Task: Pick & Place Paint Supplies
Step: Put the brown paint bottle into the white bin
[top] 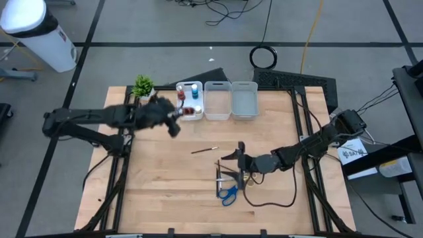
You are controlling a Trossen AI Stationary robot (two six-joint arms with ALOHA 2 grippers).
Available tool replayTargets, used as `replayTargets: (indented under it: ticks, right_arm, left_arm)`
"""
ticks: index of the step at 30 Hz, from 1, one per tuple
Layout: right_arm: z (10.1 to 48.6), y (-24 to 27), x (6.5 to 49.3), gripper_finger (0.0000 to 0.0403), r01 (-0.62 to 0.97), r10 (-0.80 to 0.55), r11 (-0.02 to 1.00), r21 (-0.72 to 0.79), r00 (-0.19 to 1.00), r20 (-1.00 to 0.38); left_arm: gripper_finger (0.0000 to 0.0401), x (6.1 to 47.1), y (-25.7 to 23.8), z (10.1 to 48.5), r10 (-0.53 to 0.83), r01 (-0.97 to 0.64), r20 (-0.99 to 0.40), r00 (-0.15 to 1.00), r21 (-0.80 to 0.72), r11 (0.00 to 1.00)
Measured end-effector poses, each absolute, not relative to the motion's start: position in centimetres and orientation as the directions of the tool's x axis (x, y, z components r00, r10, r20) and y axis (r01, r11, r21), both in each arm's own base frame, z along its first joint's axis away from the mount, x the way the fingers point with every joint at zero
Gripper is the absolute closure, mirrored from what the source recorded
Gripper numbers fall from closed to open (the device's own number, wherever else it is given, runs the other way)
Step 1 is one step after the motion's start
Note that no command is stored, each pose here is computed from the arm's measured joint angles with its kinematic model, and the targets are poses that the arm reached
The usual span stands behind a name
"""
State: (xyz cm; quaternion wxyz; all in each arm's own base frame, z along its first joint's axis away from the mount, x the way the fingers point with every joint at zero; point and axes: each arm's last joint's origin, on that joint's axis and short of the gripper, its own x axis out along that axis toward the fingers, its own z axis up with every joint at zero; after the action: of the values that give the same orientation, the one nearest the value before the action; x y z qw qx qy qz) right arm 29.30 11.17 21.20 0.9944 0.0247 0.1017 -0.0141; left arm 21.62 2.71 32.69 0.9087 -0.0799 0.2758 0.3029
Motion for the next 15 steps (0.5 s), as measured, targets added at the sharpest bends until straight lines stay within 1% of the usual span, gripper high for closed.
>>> replayTargets:
  ticks: [2,5,11,15]
  right_arm:
    - [21.1,11.0,29.3,0.0167,0.039,-0.027,0.998,0.049,0.977,-0.21]
    - [21.1,11.1,29.3,0.0167,0.037,-0.026,0.998,0.047,0.976,-0.215]
    - [21.0,11.1,29.3,0.0172,0.036,-0.025,0.998,0.046,0.976,-0.217]
    - [21.0,11.1,29.3,0.0171,0.036,-0.025,0.998,0.044,0.975,-0.222]
  left_arm:
    - [0.0279,21.5,4.6,32.7,0.523,-0.638,-0.584,0.621,0.01,0.77]
    - [0.0279,21.8,7.1,32.4,0.522,-0.677,-0.614,0.592,-0.028,0.735]
    - [0.0279,22.7,11.3,29.5,0.505,-0.748,-0.726,0.467,-0.021,0.663]
    - [0.0279,23.7,13.2,27.2,0.477,-0.772,-0.788,0.389,0.004,0.636]
